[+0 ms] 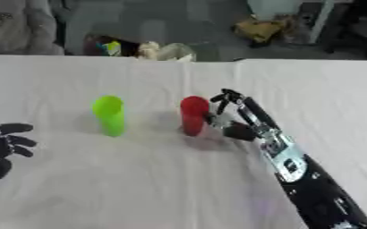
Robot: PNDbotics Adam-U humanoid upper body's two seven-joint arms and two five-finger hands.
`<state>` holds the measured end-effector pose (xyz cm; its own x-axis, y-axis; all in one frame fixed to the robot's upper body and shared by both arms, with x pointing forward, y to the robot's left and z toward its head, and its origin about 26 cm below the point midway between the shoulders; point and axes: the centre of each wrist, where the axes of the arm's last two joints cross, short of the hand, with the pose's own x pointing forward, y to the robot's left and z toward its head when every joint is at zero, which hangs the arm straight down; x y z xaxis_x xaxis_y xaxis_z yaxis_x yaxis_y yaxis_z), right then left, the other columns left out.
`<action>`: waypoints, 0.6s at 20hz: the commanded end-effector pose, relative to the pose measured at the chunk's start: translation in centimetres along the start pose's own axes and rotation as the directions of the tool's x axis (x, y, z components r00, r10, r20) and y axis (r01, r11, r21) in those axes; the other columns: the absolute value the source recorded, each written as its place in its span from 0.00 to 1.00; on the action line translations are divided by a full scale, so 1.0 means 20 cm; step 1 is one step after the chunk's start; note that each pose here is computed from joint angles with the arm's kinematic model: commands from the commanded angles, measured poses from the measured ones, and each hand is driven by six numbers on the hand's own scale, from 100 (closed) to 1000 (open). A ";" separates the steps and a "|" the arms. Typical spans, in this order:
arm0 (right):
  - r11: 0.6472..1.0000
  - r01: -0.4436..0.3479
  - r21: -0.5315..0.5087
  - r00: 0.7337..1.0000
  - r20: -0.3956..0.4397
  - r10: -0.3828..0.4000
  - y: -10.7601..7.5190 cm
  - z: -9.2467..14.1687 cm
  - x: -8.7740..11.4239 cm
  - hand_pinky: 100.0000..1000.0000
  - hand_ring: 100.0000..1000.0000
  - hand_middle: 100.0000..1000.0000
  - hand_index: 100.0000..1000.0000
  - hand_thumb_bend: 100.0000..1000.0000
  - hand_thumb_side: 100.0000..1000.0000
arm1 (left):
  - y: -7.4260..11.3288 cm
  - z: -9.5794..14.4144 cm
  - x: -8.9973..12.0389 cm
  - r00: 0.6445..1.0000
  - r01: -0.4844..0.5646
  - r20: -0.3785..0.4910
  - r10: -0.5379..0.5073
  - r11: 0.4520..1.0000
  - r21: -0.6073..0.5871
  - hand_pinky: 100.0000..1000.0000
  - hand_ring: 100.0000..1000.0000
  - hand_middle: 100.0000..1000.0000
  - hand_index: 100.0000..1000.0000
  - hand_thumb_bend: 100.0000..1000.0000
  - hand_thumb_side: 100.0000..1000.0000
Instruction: Pour the contents of one cup into another cup.
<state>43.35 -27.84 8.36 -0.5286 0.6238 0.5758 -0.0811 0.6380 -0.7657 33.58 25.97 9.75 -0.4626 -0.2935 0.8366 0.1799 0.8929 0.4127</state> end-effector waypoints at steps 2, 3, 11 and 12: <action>0.999 -0.033 -0.002 0.999 0.026 0.033 -0.03 -0.04 0.02 0.94 1.00 0.45 0.78 0.34 0.72 | 0.01 -0.03 0.04 0.999 0.007 0.036 -0.006 1.000 -0.009 0.53 0.60 0.70 0.74 0.96 0.71; 0.999 -0.034 0.001 0.999 0.027 0.034 -0.02 -0.04 0.02 0.94 1.00 0.45 0.78 0.34 0.72 | 0.01 -0.03 0.04 0.999 0.006 0.036 -0.006 1.000 -0.009 0.53 0.60 0.70 0.74 0.96 0.71; 0.999 -0.048 0.012 0.998 0.045 0.048 0.02 -0.06 0.03 0.95 1.00 0.45 0.78 0.35 0.73 | 0.01 -0.03 0.05 0.999 0.004 0.039 -0.004 1.000 -0.011 0.53 0.60 0.70 0.74 0.96 0.71; 0.999 -0.051 0.014 0.998 0.046 0.050 0.03 -0.06 0.03 0.95 1.00 0.45 0.78 0.35 0.74 | 0.01 -0.03 0.05 0.999 0.004 0.039 -0.004 1.000 -0.011 0.53 0.60 0.70 0.74 0.96 0.71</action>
<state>43.64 -26.54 7.47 -0.5475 0.6291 0.5517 -0.0891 0.6118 -0.7860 33.68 25.74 9.90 -0.4675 -0.2908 0.8348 0.1877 0.8902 0.4152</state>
